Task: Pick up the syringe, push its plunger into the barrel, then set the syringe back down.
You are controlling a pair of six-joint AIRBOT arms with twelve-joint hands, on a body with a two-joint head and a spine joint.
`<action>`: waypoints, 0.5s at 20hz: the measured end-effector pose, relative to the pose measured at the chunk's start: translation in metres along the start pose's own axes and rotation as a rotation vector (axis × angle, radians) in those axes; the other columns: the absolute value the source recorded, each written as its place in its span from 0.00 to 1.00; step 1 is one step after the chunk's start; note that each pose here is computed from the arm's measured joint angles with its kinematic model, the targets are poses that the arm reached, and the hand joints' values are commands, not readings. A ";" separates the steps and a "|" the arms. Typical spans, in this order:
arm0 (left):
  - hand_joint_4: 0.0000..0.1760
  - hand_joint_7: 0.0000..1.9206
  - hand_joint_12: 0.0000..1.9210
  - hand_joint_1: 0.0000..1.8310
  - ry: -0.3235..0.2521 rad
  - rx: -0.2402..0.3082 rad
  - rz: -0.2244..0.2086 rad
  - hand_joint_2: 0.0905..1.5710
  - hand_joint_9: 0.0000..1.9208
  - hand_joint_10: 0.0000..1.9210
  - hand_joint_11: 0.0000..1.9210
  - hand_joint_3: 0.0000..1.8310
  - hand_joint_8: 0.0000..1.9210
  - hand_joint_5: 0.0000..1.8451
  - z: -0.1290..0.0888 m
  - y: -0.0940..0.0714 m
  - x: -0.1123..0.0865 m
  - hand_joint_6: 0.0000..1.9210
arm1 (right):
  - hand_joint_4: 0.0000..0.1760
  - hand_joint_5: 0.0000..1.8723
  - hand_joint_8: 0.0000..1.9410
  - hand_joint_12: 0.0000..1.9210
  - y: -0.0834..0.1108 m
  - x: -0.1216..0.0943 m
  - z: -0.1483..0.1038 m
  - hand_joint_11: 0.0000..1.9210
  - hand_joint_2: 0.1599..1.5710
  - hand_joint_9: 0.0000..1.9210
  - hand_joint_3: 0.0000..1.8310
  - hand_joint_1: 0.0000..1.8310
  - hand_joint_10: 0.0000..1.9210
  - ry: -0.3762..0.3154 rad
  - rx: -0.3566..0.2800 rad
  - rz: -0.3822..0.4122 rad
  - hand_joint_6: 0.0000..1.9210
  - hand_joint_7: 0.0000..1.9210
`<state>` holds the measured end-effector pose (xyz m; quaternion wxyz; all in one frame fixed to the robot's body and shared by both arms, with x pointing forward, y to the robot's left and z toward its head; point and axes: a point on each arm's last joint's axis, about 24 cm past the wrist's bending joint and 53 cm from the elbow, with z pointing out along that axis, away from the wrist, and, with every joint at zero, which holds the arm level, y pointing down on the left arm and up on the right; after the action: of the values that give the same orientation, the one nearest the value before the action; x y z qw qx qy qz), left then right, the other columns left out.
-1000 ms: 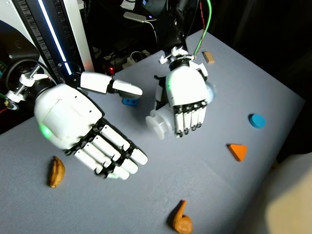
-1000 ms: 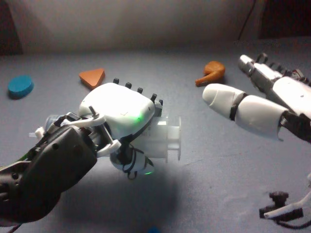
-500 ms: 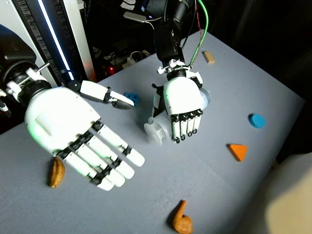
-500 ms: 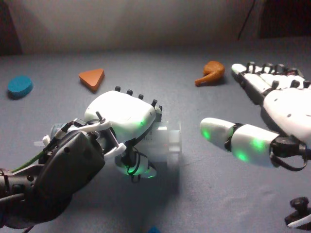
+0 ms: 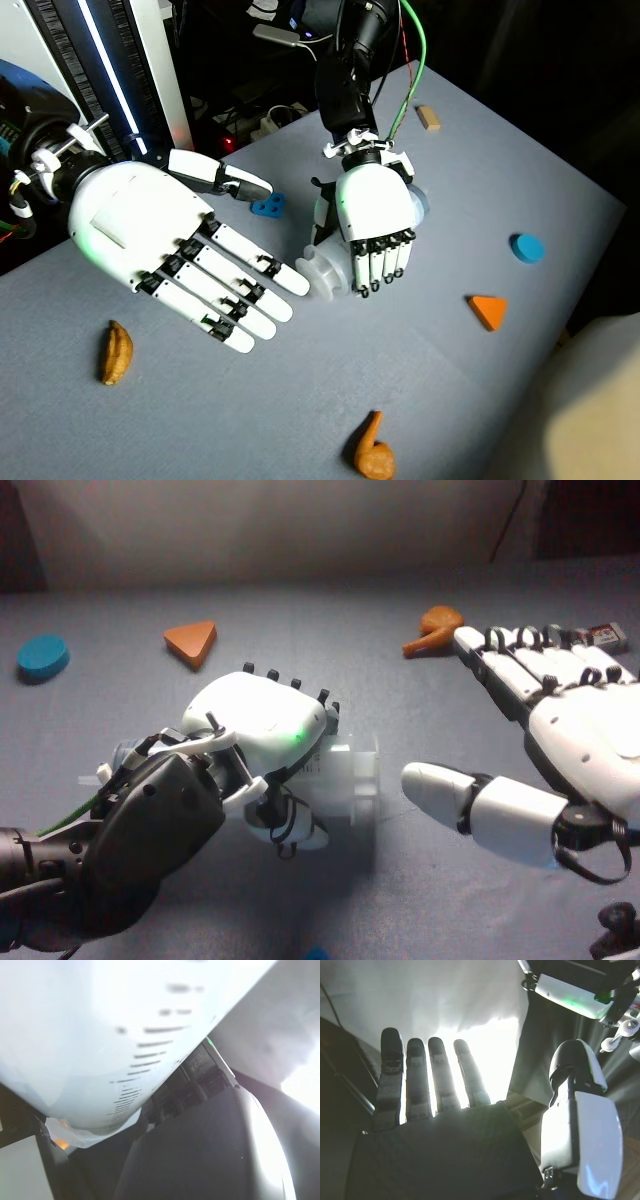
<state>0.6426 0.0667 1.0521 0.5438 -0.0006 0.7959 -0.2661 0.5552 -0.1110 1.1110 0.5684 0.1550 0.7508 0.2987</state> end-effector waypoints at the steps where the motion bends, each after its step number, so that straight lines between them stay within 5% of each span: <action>1: 0.00 0.54 0.59 0.75 -0.002 0.000 0.001 0.68 0.47 0.64 0.44 0.00 0.46 0.53 0.000 0.000 0.000 0.45 | 0.25 0.00 0.00 0.30 -0.002 0.002 -0.001 0.00 0.61 0.01 0.00 0.00 0.00 0.006 0.005 -0.003 0.00 0.01; 3: 0.00 0.53 0.55 0.67 -0.001 0.000 0.000 0.70 0.49 0.29 0.41 0.00 0.52 0.50 0.000 0.000 0.000 0.52 | 0.25 0.00 0.00 0.29 0.000 0.003 -0.002 0.00 0.61 0.01 0.00 0.00 0.00 0.009 -0.009 -0.011 0.00 0.01; 4: 0.00 0.53 0.55 0.67 -0.001 0.000 0.001 0.70 0.49 0.29 0.41 0.00 0.52 0.50 0.000 0.000 0.000 0.52 | 0.25 0.00 0.00 0.29 0.001 0.003 -0.001 0.00 0.61 0.01 0.00 0.00 0.00 0.008 -0.014 -0.013 0.00 0.01; 5: 0.00 0.48 0.50 0.56 -0.001 -0.001 0.000 0.69 0.46 0.17 0.35 0.00 0.22 0.46 0.000 0.000 0.000 0.22 | 0.25 0.00 0.00 0.29 0.002 0.003 -0.002 0.00 0.61 0.01 0.00 0.00 0.00 0.008 -0.018 -0.015 0.00 0.01; 6: 0.00 0.48 0.50 0.56 0.001 -0.005 -0.006 0.69 0.46 0.17 0.35 0.00 0.22 0.46 0.000 0.001 0.000 0.22 | 0.25 0.00 0.00 0.29 0.002 0.003 -0.002 0.00 0.61 0.01 0.00 0.00 0.00 0.008 -0.018 -0.015 0.00 0.01; 8: 0.00 0.42 0.39 0.44 0.005 -0.013 -0.016 0.64 0.37 0.01 0.19 0.00 0.00 0.43 -0.001 0.003 0.002 0.01 | 0.25 0.00 0.00 0.33 0.002 0.003 -0.002 0.00 0.61 0.02 0.00 0.00 0.00 0.008 -0.015 -0.013 0.00 0.02; 10: 0.00 0.32 0.38 0.38 -0.016 -0.015 -0.001 0.63 0.28 0.00 0.12 0.00 0.00 0.35 -0.001 0.005 -0.002 0.00 | 0.24 0.01 0.00 0.35 0.000 0.004 -0.002 0.00 0.61 0.03 0.00 0.00 0.00 0.012 -0.011 -0.014 0.00 0.02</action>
<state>0.6440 0.0718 1.0524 0.5499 -0.0073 0.7936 -0.2603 0.5519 -0.1093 1.1078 0.5669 0.1450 0.7535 0.2997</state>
